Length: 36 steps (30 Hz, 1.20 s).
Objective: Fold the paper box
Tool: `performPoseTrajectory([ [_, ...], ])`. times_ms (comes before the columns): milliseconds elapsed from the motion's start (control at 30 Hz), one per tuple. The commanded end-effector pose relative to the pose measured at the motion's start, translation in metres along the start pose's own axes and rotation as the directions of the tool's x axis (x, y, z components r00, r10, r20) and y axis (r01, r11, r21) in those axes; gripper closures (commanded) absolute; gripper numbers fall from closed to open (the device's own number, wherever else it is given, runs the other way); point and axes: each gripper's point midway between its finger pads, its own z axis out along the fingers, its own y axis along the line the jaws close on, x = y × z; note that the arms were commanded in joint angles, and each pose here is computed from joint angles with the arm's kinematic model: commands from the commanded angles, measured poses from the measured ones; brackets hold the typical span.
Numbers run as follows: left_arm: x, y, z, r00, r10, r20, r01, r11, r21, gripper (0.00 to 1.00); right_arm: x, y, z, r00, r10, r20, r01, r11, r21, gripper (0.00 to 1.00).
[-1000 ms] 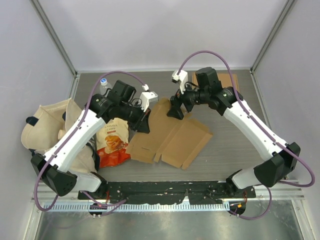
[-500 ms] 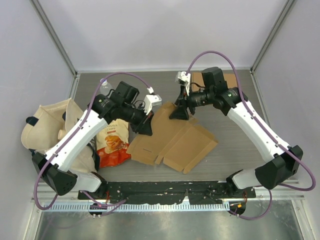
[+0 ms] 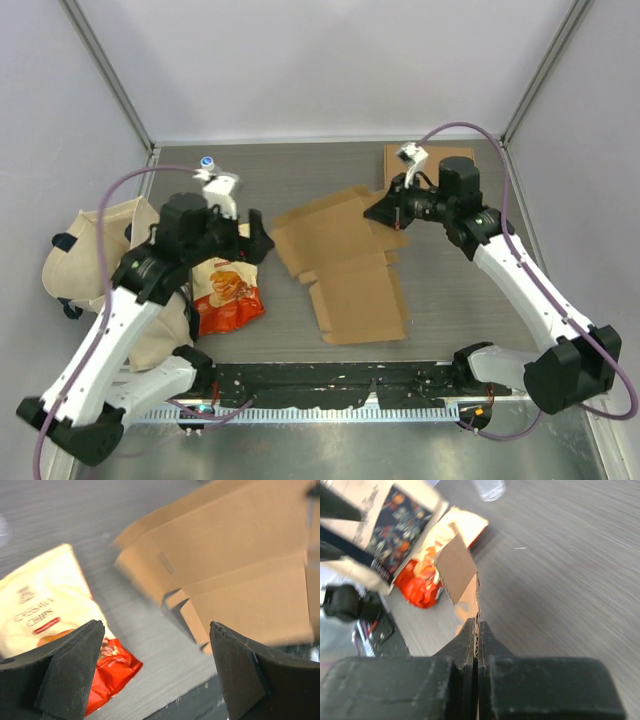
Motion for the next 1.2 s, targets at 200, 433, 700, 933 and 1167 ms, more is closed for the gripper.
performPoseTrajectory([
  [200, -0.043, 0.057, -0.022, 0.843, -0.296, 0.45, 0.413, 0.891, -0.187, 0.05, -0.045, -0.028, -0.059, 0.871, 0.219, 0.44, -0.319, 0.932, 0.169, 0.99],
  [433, -0.037, 0.021, 0.025, 0.914, -0.279, 0.296, 0.283, 0.959, 0.03, 0.05, -0.045, -0.002, -0.086, 0.858, 0.148, 0.492, -0.237, 0.964, 0.122, 0.99],
  [700, -0.053, -0.026, 0.046, 0.906, -0.308, 0.29, 0.151, 0.876, 0.458, 0.05, -0.028, 0.048, -0.093, 0.805, 0.218, 0.552, -0.158, 0.975, -0.156, 0.99],
  [933, -0.034, -0.005, 0.089, 0.908, -0.374, 0.19, 0.277, 0.875, 0.398, 0.18, -0.036, 0.063, -0.102, 0.792, 0.227, 0.567, -0.131, 0.97, -0.205, 0.99],
  [1167, -0.037, 0.003, 0.097, 0.892, -0.395, 0.219, 0.294, 0.876, 0.382, 0.15, -0.037, 0.079, -0.108, 0.801, 0.225, 0.554, -0.096, 0.963, -0.253, 0.99],
])
